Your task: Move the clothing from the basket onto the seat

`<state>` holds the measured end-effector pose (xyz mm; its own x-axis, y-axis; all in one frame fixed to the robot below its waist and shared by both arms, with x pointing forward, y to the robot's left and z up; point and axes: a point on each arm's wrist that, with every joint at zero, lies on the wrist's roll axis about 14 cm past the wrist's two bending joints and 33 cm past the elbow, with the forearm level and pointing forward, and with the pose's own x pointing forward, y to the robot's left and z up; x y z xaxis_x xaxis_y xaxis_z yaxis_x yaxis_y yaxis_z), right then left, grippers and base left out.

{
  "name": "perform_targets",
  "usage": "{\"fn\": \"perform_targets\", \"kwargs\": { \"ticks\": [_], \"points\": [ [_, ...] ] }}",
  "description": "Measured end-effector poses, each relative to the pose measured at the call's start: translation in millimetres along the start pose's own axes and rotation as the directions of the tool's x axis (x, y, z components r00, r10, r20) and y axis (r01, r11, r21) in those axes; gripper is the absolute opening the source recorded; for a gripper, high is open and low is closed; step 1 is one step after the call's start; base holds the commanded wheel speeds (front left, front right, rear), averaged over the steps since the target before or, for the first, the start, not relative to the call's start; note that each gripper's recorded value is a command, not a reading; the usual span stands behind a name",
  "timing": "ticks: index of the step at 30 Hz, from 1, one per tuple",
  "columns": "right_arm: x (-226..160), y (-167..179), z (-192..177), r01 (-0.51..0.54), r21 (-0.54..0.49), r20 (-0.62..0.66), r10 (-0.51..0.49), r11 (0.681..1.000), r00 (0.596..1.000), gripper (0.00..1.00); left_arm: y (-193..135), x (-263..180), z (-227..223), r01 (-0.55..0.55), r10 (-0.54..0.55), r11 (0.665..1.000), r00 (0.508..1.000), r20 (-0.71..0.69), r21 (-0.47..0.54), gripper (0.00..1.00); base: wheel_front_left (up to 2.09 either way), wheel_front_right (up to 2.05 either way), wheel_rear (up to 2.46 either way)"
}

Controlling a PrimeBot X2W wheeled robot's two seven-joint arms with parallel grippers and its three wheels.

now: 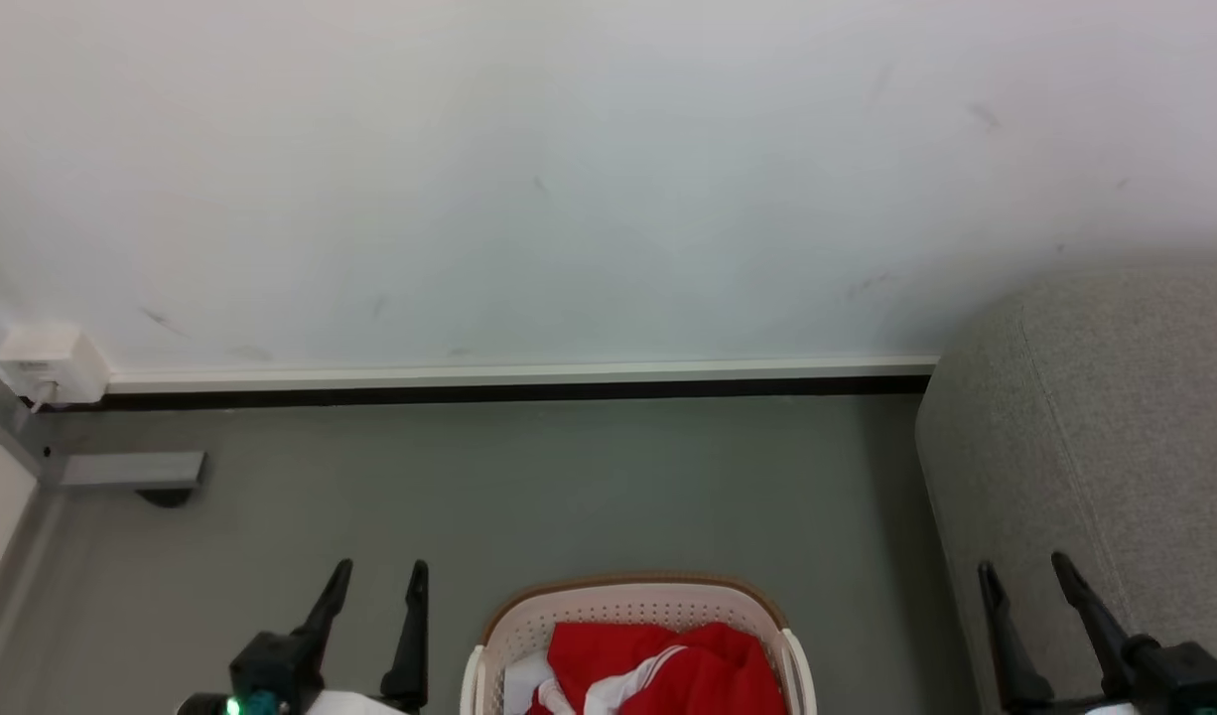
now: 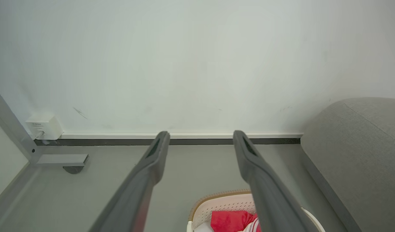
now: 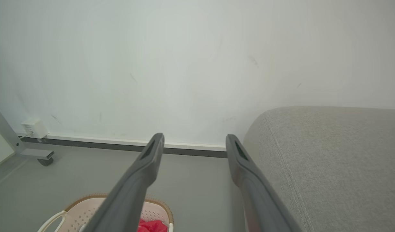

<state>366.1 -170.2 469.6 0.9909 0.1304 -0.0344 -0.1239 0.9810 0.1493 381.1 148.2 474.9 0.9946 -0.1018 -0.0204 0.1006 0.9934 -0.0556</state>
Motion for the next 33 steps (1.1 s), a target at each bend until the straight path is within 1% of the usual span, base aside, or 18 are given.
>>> {"fn": "perform_targets", "kwargs": {
  "ticks": [6, 9, 13, 16, 19, 21, 25, 26, 31, 33],
  "points": [
    [13, -6, 6, 0.014, 0.0, 0.02, -0.014, 1.0, 1.0, 1.0, -21, 23, -9, 0.08, -0.08, 0.997, 0.997, -0.024, 0.002, 1.0, 0.0, 0.0, 0.0],
    [22, -8, 9, 0.018, 0.002, 0.03, -0.019, 1.0, 0.999, 1.0, -38, 37, -18, 0.146, -0.146, 0.989, 0.988, -0.048, 0.01, 1.0, 0.0, 0.0, 0.0],
    [34, -11, 9, 0.026, 0.005, 0.036, -0.026, 1.0, 0.999, 1.0, -67, 51, -47, 0.255, -0.252, 0.967, 0.959, -0.13, 0.006, 1.0, 0.0, 0.0, 0.0],
    [48, -14, 12, 0.03, 0.005, 0.049, -0.03, 1.0, 0.998, 1.0, -89, 61, -76, 0.346, -0.334, 0.938, 0.917, -0.217, 0.017, 1.0, 0.0, 0.0, 0.0],
    [61, -18, 13, 0.038, 0.006, 0.059, -0.039, 0.999, 0.997, 1.0, -108, 70, -110, 0.43, -0.398, 0.902, 0.854, -0.334, 0.024, 1.0, 0.0, 0.0, 0.0],
    [69, -21, 11, 0.043, 0.005, 0.06, -0.044, 0.999, 0.997, 1.0, -118, 72, -135, 0.474, -0.425, 0.88, 0.803, -0.419, 0.016, 1.0, 0.0, 0.0, 0.0],
    [85, -22, 7, 0.044, 0.006, 0.065, -0.044, 0.999, 0.997, 1.0, -135, 65, -187, 0.542, -0.455, 0.84, 0.673, -0.583, -0.03, 1.0, 0.0, 0.0, 0.0],
    [90, -23, 7, 0.044, 0.004, 0.07, -0.044, 0.999, 0.997, 1.0, -140, 63, -198, 0.565, -0.466, 0.824, 0.637, -0.614, -0.04, 1.0, 0.0, 0.0, 0.0],
    [112, -30, 1, 0.046, -0.005, 0.078, -0.045, 0.999, 0.996, 1.0, -154, 59, -249, 0.622, -0.487, 0.776, 0.487, -0.725, -0.104, 1.0, 0.0, 0.0, 0.0],
    [117, -34, -5, 0.053, -0.006, 0.07, -0.052, 0.999, 0.996, 1.0, -155, 57, -269, 0.632, -0.486, 0.765, 0.434, -0.759, -0.128, 1.0, 0.0, 0.0, 0.0]
  ]
}}
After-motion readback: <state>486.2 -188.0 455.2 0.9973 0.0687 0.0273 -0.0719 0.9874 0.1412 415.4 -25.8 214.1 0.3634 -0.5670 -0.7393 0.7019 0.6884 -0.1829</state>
